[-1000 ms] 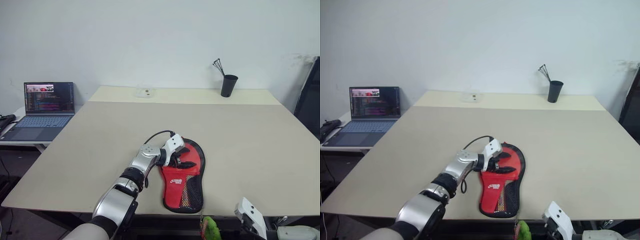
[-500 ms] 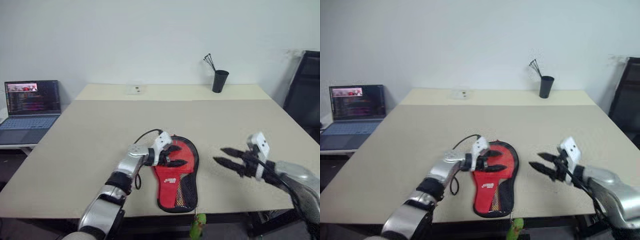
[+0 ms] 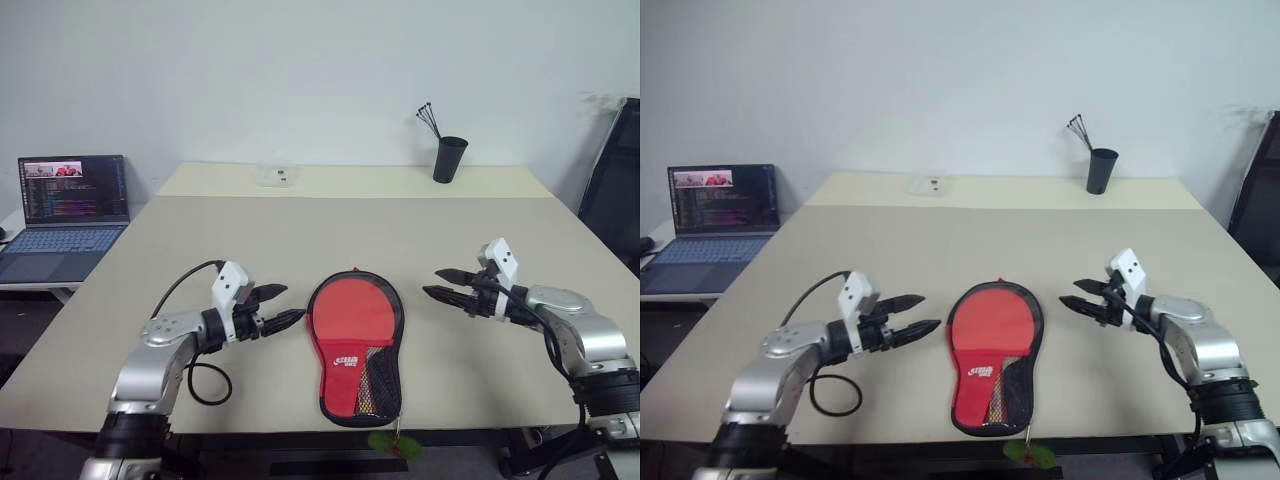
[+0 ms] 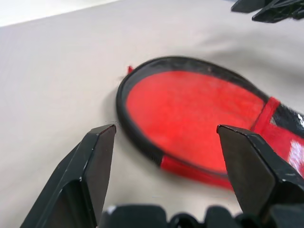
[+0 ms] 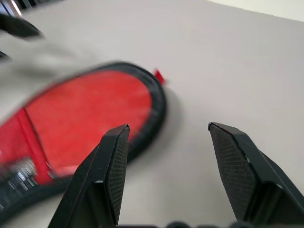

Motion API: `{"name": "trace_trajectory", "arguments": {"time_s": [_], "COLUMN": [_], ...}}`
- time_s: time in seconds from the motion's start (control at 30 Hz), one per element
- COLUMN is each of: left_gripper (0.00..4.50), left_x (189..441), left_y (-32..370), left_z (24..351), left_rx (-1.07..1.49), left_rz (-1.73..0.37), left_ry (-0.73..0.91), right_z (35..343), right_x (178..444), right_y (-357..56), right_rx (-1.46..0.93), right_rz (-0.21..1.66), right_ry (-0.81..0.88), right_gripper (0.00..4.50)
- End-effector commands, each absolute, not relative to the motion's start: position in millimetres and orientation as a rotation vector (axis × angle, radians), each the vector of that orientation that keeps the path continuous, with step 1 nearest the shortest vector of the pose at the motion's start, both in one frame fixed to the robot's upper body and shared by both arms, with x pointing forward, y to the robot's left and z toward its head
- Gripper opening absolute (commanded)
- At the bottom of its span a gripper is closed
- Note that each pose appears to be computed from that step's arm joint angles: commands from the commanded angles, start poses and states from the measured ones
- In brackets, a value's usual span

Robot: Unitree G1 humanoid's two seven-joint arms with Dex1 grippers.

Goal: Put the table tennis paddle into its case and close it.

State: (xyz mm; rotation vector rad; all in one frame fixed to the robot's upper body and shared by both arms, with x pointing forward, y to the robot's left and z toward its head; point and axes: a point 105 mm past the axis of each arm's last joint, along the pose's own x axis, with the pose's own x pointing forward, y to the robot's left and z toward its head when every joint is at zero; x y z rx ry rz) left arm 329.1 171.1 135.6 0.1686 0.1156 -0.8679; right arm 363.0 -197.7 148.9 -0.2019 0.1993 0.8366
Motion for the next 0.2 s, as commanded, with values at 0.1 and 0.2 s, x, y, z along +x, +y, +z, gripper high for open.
{"name": "trace_trajectory", "arguments": {"time_s": [0.1,0.2], "left_gripper": [3.71,3.71], "left_x": [334.4,336.7], "left_y": [162.6,163.4], "left_z": [150.8,145.4], "left_rx": [0.235,0.243], "left_rz": [-0.883,-0.867], "left_ry": [0.062,0.076], "right_z": [171.1,168.9], "right_x": [362.4,354.9], "right_y": [-214.3,-208.5], "right_rx": [-0.259,-0.250], "right_rz": [0.807,0.824], "right_ry": [0.137,0.158], "right_gripper": [2.92,2.92]}}
